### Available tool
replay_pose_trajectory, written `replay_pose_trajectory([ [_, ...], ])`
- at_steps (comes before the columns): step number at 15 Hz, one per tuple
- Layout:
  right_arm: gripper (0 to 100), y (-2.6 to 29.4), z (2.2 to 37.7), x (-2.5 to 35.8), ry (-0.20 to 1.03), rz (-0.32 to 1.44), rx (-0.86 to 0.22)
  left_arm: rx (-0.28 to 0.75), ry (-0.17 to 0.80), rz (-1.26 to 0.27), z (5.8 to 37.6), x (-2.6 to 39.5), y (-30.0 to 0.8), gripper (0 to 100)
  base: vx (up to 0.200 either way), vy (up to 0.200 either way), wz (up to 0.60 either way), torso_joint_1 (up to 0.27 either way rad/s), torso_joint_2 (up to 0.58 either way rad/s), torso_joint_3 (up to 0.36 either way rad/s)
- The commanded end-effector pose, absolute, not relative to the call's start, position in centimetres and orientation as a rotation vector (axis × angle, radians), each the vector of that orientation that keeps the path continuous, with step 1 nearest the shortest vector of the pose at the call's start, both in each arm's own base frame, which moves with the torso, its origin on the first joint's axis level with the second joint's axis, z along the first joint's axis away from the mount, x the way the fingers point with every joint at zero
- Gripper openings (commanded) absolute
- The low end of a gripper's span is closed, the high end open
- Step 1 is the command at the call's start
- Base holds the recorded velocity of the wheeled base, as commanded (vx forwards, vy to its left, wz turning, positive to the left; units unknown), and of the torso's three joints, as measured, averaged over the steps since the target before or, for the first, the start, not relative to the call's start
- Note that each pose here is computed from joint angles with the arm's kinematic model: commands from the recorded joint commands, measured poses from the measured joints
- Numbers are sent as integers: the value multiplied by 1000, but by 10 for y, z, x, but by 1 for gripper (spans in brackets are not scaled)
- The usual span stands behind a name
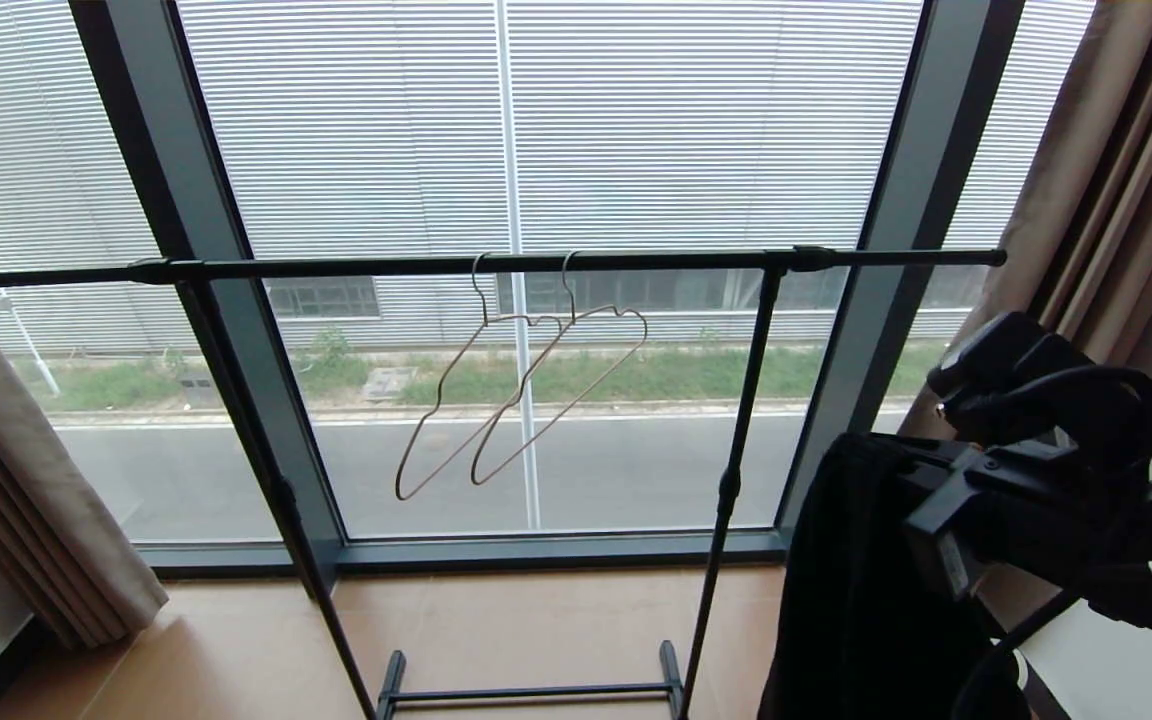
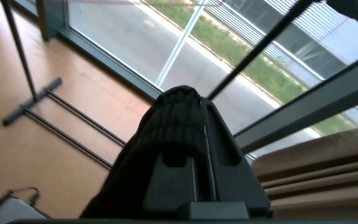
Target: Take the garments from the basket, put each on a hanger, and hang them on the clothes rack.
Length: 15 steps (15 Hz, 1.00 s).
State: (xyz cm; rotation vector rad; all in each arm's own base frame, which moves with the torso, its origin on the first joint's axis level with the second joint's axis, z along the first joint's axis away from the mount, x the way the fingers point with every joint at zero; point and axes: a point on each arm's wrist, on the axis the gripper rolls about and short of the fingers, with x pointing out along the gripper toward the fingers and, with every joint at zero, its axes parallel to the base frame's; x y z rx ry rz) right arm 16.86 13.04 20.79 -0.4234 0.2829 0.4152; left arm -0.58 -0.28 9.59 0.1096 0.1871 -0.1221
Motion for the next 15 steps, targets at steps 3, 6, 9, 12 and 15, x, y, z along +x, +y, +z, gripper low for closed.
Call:
replay_pose_trajectory([
  [3,0,170,223,208,283,406,-315,51,452,-268,173,83,-10,100,0,0,0,0,0,0],
  [6,0,187,218,227,312,369,-236,-41,564,-408,184,120,-41,100,0,0,0,0,0,0],
  [9,0,218,213,237,310,273,-177,-51,690,-499,178,151,-74,100,0,0,0,0,0,0],
  [12,0,241,208,239,301,217,-154,-139,780,-560,176,178,-118,100,0,0,0,0,0,0],
  [15,0,249,209,236,293,200,-131,-141,813,-611,168,198,-153,100,0,0,0,0,0,0],
])
